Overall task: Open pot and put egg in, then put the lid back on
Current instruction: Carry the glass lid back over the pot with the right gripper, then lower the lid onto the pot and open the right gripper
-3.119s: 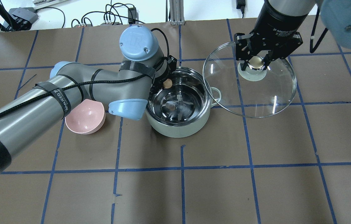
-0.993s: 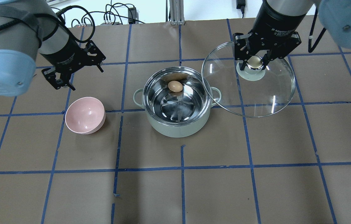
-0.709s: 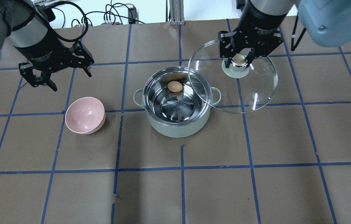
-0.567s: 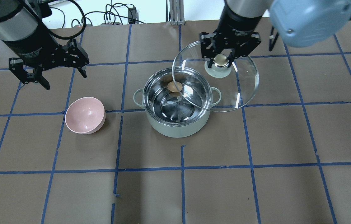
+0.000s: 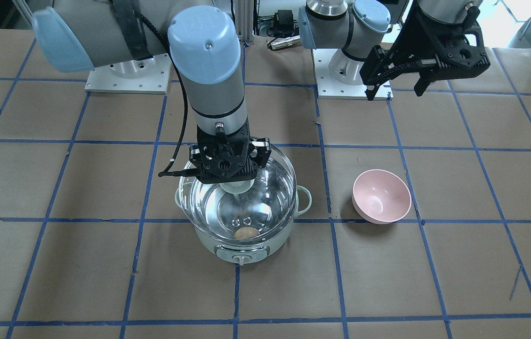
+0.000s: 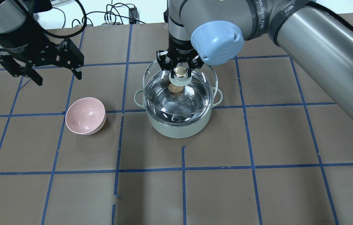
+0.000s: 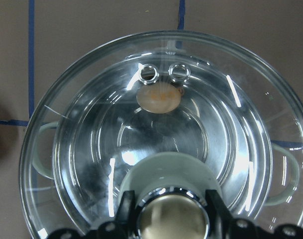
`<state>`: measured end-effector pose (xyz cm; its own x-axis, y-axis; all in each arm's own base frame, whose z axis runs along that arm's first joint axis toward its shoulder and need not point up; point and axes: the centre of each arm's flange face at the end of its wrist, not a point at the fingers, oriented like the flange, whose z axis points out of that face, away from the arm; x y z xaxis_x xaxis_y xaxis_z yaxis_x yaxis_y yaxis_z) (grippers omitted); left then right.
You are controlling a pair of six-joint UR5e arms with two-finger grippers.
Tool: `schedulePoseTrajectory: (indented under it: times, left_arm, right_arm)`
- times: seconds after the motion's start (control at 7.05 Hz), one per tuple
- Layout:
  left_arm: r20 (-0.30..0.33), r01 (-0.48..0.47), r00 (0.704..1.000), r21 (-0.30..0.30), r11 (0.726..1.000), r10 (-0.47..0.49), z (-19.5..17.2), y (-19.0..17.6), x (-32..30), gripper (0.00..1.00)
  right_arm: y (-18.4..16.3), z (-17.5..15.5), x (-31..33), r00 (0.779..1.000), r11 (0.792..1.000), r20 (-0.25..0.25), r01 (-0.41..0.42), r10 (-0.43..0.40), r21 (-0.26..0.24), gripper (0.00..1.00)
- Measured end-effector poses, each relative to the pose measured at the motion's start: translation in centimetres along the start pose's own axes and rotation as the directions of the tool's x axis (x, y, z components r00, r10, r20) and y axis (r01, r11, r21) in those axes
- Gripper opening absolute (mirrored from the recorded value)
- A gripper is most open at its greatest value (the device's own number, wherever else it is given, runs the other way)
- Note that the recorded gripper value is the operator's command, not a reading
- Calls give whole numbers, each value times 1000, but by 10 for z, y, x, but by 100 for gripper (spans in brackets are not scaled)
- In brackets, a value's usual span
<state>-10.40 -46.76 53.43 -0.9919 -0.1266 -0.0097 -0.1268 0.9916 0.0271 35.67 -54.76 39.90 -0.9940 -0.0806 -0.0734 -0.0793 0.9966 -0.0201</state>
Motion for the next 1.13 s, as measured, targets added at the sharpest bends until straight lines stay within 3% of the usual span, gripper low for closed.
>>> schedulePoseTrajectory:
  times: [1.13]
  left_arm:
    - [-11,-14,1000,-7,1000,14,3,-3,-1,100]
  right_arm:
    - [4,39,-17,1000,999,-11,28,-28,28,7]
